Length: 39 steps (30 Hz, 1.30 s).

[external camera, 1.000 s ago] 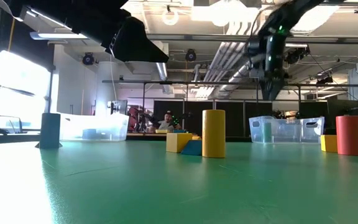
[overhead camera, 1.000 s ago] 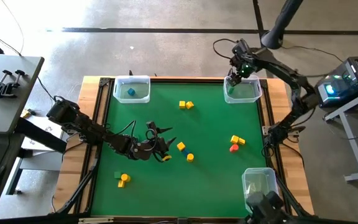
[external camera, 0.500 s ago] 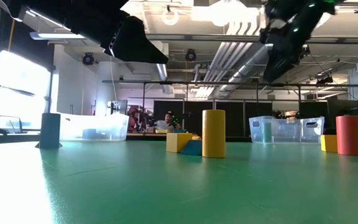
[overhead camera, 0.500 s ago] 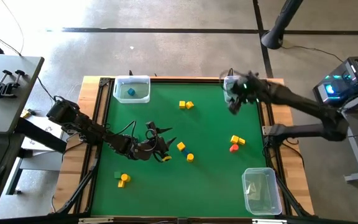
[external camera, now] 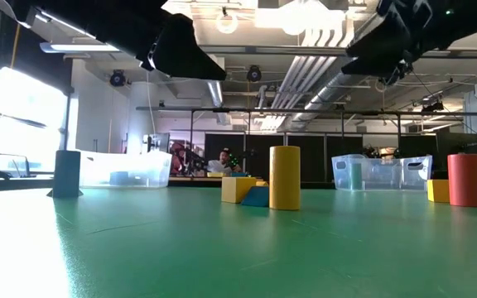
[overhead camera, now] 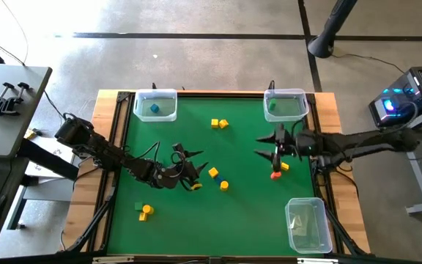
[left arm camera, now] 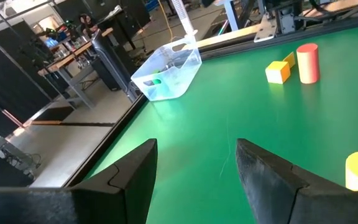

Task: Sort blocks by size
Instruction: Put the yellow triangle block into the bottom transparent bin

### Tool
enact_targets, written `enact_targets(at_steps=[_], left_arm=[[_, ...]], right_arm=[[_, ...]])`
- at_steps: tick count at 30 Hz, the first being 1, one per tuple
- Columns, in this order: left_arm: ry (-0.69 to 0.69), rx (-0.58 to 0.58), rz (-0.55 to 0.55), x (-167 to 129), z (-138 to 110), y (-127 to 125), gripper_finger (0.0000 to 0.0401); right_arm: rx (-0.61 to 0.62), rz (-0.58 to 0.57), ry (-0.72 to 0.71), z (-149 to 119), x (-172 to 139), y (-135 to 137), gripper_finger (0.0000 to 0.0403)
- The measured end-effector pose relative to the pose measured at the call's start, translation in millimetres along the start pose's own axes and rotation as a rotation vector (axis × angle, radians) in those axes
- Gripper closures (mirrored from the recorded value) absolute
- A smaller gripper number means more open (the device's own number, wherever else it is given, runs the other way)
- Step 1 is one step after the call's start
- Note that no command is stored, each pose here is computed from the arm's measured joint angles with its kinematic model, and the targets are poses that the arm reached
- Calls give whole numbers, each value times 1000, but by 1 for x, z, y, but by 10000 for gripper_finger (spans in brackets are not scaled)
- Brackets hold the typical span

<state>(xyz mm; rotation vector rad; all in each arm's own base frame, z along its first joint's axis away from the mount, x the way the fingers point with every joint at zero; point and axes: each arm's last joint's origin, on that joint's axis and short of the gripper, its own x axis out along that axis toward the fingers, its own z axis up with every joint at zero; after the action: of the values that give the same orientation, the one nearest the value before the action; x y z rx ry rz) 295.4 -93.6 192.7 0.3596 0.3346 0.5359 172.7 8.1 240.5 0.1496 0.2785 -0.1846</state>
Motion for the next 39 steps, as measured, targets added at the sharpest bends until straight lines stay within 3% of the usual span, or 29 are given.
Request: enact_targets(at_steps=[8, 20, 29, 33, 39], left_arm=[[-22, -23, -36, 0, 3, -1, 197], [-34, -41, -41, 1, 4, 0, 197], [-24, -184, -47, 7, 3, 4, 197], [-22, -194, -70, 11, 3, 7, 197], [-19, -206, -78, 14, 2, 9, 197]], right_arm=[[-39, -100, -79, -8, 1, 28, 176], [-78, -110, -58, -26, 23, 53, 176], [-58, -76, -46, -25, 20, 53, 176], [-41, -45, 75, -31, 16, 51, 176], [22, -177, 451, -17, -2, 45, 176]])
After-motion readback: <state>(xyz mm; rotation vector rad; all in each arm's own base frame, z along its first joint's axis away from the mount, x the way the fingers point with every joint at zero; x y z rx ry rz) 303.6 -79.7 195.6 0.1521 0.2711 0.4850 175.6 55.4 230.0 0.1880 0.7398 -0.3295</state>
